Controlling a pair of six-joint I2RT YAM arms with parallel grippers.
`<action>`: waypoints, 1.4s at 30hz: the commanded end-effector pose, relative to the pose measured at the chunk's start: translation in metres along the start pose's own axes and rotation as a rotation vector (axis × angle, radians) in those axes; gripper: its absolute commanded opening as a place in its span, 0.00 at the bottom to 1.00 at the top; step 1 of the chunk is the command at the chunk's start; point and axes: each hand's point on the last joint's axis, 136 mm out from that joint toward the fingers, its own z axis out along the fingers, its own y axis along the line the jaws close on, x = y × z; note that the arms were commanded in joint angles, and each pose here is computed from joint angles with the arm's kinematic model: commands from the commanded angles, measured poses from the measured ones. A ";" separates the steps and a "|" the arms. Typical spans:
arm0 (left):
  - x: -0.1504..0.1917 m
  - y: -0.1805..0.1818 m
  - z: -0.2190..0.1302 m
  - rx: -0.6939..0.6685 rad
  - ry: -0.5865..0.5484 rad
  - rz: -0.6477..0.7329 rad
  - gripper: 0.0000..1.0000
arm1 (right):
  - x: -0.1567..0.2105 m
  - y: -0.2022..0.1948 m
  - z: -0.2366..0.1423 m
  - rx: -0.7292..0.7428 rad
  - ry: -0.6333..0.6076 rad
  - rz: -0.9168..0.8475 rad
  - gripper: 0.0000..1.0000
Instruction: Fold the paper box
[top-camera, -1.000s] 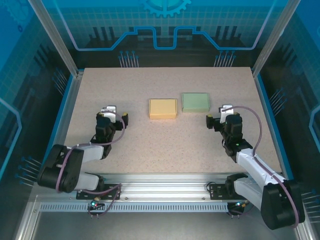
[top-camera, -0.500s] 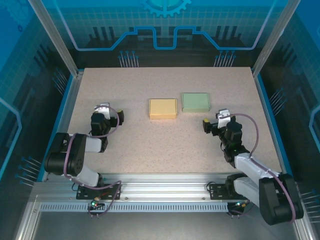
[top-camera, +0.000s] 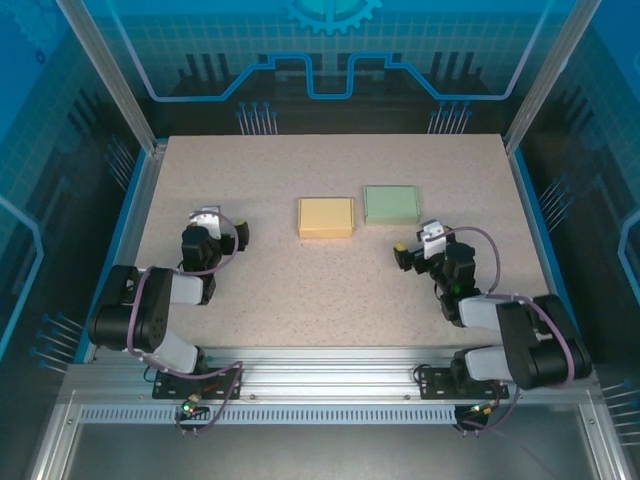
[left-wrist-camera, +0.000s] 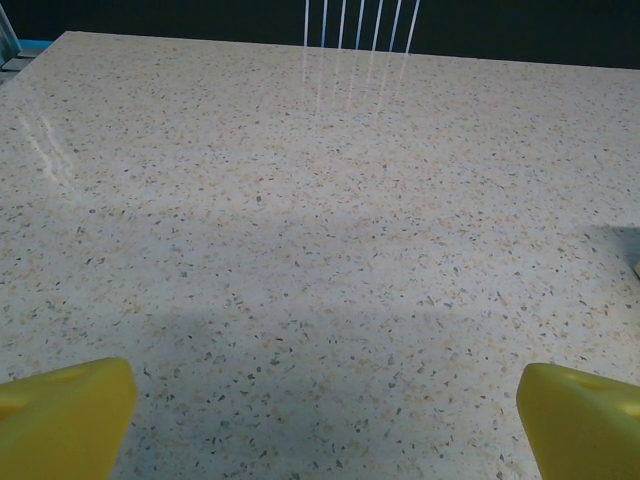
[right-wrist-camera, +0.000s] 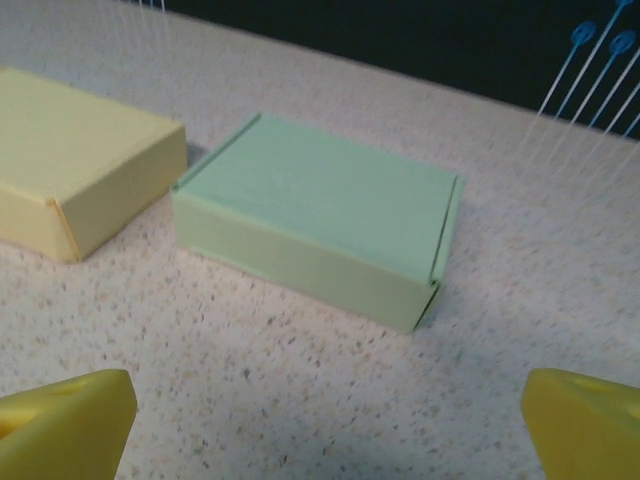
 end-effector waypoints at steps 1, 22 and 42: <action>-0.007 -0.003 0.003 0.022 -0.014 -0.018 0.99 | -0.015 -0.022 0.008 0.035 -0.077 0.048 1.00; -0.006 -0.008 0.004 0.045 -0.004 -0.006 0.99 | -0.004 -0.058 0.034 0.178 0.085 0.157 1.00; -0.005 -0.013 0.003 0.072 -0.001 0.007 0.99 | -0.005 -0.056 0.035 0.181 0.088 0.147 1.00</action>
